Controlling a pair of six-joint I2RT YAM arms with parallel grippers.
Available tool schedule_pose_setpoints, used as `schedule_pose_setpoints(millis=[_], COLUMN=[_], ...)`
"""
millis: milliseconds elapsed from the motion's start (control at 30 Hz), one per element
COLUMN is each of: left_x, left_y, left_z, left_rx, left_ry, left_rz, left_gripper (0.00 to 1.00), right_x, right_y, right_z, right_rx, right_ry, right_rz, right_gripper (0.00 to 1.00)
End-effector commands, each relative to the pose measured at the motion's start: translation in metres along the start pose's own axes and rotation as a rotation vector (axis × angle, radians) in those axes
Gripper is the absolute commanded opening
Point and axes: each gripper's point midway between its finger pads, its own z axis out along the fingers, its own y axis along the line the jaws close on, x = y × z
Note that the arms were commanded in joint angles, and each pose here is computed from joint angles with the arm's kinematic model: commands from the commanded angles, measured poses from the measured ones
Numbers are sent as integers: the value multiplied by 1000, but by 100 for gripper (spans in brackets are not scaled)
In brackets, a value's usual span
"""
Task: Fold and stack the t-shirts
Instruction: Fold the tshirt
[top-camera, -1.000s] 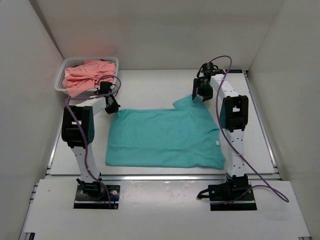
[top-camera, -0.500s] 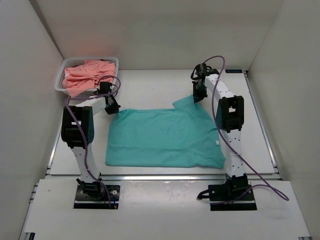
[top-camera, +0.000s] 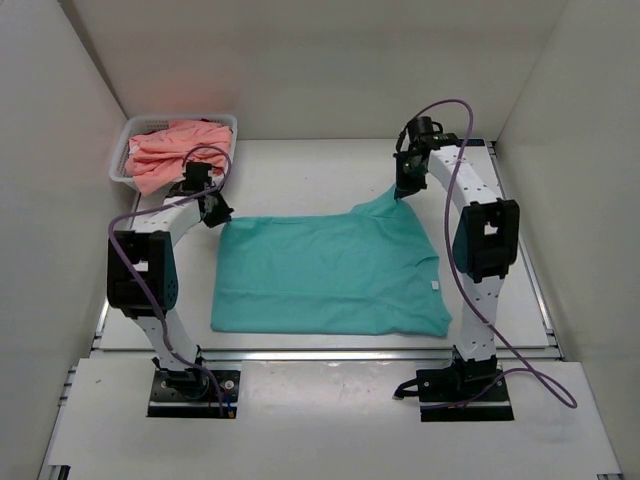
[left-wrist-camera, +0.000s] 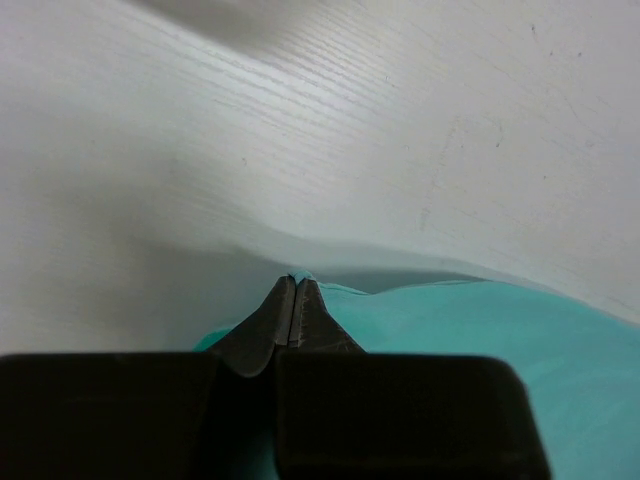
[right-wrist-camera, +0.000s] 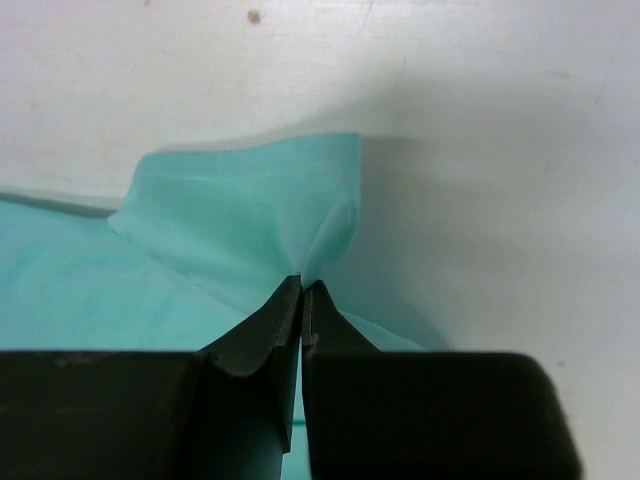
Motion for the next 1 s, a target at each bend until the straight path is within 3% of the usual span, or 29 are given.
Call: schedule_pose_setpoints(millis=[0,67,300,667,967], left_x=[-9,-6,17,71,94], left_y=[-2,1,15,34,52], left_z=[-22,-28,-54,-77,-83], left_rx=[42,41,63,44,3], left_ry=[-46,-50,-63,-19,-11], left_rz=[14,33,36,91,119], left_gripper=[0,0,0,0,0], right_x=[-3,26,81,128,170], right_y=[12,13,7,-9,-7], right_z=[-30,-27,-44,-68,-80], right_rx=[-53,-71,-121,-148,-166], right_ry=[-76,-29,-46,-76,-58], right_rz=[-25,-7,-2,42,58], right_gripper=[1,0,0,0,0])
